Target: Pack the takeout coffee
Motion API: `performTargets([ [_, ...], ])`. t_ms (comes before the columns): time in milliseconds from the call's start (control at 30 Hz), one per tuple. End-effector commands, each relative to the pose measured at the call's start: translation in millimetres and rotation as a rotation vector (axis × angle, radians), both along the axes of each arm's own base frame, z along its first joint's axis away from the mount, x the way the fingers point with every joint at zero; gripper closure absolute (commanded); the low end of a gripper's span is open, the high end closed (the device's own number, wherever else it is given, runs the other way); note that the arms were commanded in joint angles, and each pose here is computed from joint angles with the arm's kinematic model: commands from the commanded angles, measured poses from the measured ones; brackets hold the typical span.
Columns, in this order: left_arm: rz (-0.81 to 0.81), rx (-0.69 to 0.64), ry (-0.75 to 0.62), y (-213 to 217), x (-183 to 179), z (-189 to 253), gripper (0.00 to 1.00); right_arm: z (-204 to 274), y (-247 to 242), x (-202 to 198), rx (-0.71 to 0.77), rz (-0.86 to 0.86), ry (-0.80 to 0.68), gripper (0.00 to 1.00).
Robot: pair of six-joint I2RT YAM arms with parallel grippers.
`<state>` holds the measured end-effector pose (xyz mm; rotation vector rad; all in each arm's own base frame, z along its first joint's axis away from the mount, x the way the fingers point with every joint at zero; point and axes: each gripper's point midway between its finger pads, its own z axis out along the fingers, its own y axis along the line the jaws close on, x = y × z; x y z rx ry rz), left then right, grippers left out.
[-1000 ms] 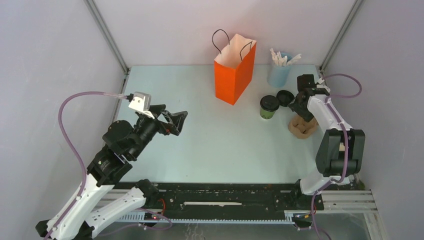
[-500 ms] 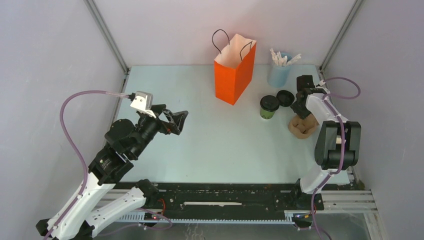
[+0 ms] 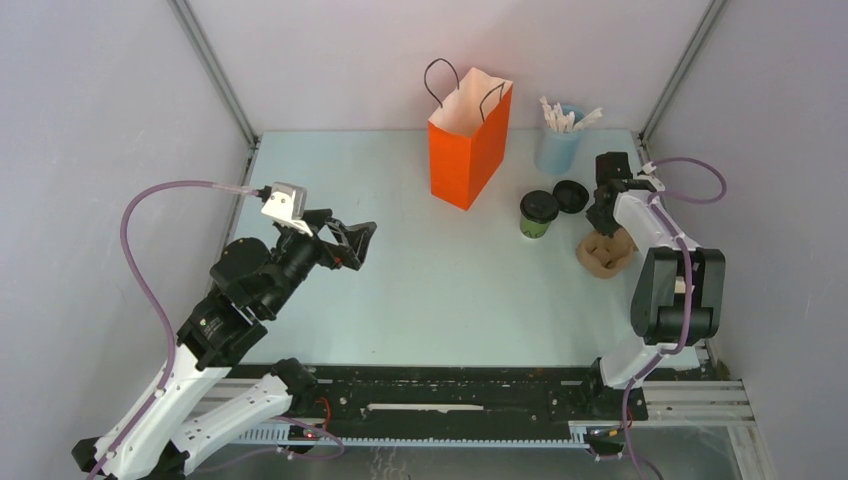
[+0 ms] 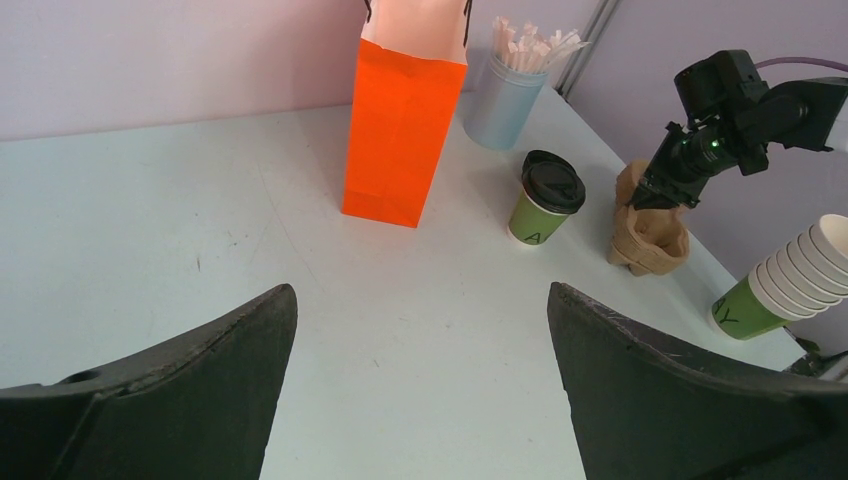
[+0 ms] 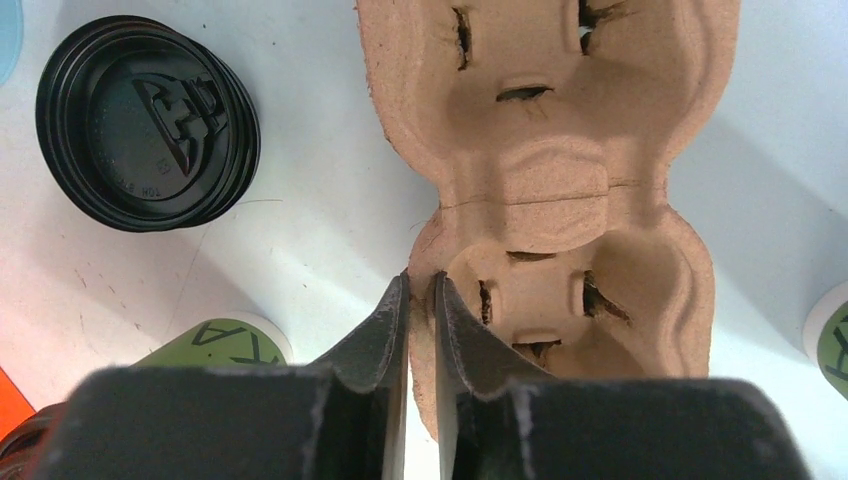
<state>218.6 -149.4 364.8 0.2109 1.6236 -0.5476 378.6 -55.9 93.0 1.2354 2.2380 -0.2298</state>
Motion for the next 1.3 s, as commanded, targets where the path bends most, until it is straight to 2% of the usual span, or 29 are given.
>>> performTargets([
  [0,0.004,0.015,-0.011,0,3,-3,0.00,26,-7,3,-0.021,-0.043,-0.089,0.86],
  [300,-0.004,0.011,-0.011,-1,2,-2,0.00,36,-11,-7,-0.060,-0.041,-0.077,0.90],
  [467,-0.008,0.011,-0.008,-2,2,-3,0.00,25,-15,-15,-0.158,0.017,0.019,0.92],
  [633,-0.010,0.013,-0.003,-3,3,-4,0.00,15,6,-18,-0.267,0.244,0.144,0.96],
  [800,-0.019,0.012,-0.002,-5,2,-5,0.00,5,26,-22,-0.282,0.506,0.253,0.95],
  [933,-0.022,0.009,-0.002,-5,2,-4,0.00,2,30,-29,-0.329,0.599,0.332,0.94],
  [1000,-0.023,0.007,-0.004,-5,1,-4,0.00,0,35,-35,-0.373,0.656,0.390,0.86],
  [1100,-0.026,0.005,-0.007,-5,0,-3,0.00,4,35,-48,-0.475,0.658,0.470,0.62],
  [1167,-0.026,0.003,-0.009,-5,0,-2,0.00,8,36,-51,-0.482,0.648,0.461,0.58],
  [1267,-0.027,0.003,-0.011,-4,-1,-1,0.00,15,37,-54,-0.475,0.632,0.439,0.61],
])
